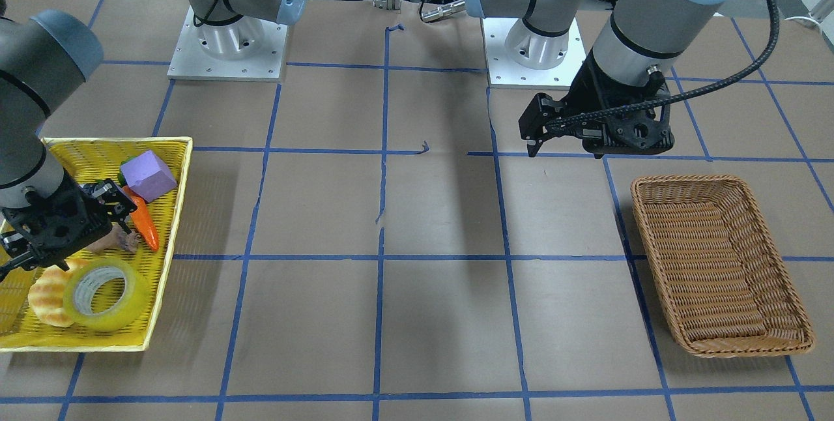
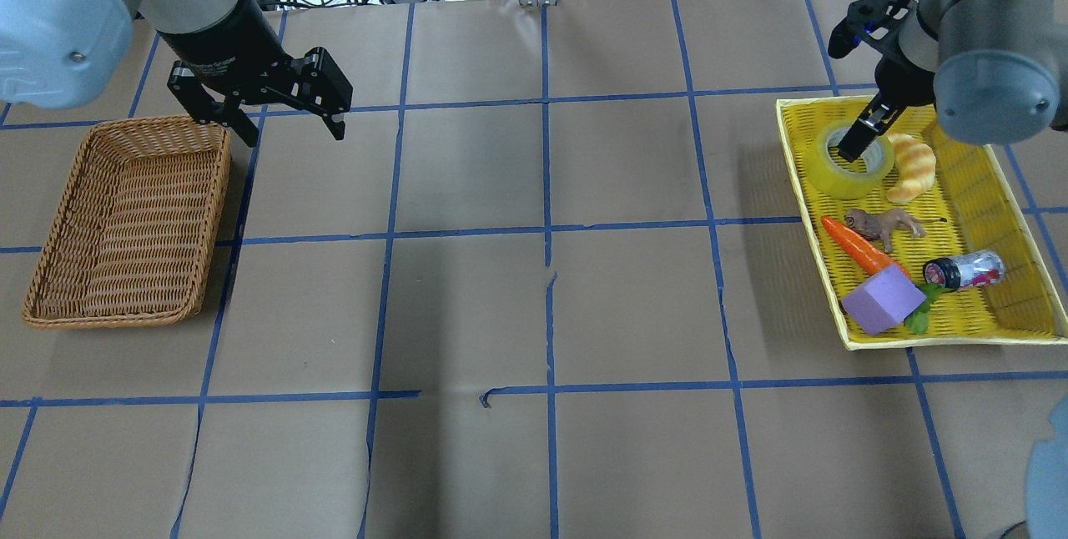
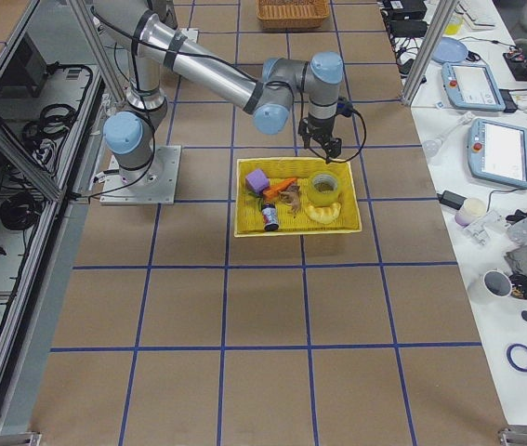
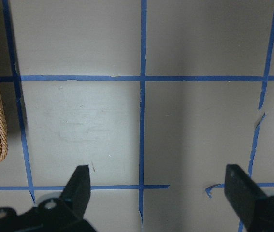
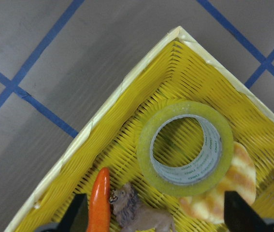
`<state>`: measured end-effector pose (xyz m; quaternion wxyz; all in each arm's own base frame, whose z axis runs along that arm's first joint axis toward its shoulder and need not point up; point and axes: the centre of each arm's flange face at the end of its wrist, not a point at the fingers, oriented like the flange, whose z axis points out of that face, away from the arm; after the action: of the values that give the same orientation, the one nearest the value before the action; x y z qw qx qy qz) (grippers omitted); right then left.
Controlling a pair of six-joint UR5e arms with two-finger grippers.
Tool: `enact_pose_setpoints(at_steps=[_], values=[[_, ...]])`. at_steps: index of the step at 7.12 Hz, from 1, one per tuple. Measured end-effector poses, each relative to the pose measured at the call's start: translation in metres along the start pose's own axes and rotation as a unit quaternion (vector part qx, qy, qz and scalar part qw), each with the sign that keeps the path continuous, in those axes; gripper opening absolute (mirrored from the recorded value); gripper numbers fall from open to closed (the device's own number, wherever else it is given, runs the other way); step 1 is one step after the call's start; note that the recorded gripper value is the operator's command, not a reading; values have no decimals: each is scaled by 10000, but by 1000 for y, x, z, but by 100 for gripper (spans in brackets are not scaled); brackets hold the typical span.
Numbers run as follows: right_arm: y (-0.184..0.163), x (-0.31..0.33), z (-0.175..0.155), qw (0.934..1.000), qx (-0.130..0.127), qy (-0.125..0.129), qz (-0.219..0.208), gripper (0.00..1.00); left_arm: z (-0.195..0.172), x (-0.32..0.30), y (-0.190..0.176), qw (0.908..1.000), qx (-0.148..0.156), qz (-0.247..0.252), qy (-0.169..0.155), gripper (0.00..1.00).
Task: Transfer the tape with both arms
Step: 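Lower the right gripper into the yellow basket onto the tape roll, then close the right gripper on the tape roll and lift it out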
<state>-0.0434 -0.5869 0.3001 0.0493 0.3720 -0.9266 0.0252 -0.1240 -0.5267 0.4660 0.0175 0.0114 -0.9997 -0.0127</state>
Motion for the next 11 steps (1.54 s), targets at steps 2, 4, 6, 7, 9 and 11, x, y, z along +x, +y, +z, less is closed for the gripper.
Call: enact_pose_setpoints(at_steps=[2, 4, 6, 7, 9, 11], values=[[12, 12, 47, 9997, 7, 5, -244, 99, 1, 0, 0, 10000, -4, 0, 0, 100], [14, 11, 71, 9994, -27, -153, -323, 99, 2, 0, 0, 10000, -10, 0, 0, 100], [16, 7, 79, 9990, -71, -260, -343, 88, 2, 0, -1, 10000, -18, 0, -2, 100], [17, 5, 83, 9988, -92, -307, -360, 62, 2, 0, -1, 10000, -19, 0, -3, 100], [19, 2, 88, 9984, -128, -351, -423, 0, 2, 0, -1, 10000, -20, 0, 0, 100], [19, 4, 86, 9985, -155, -309, -423, 0, 2, 0, -1, 10000, -11, 0, 0, 100]])
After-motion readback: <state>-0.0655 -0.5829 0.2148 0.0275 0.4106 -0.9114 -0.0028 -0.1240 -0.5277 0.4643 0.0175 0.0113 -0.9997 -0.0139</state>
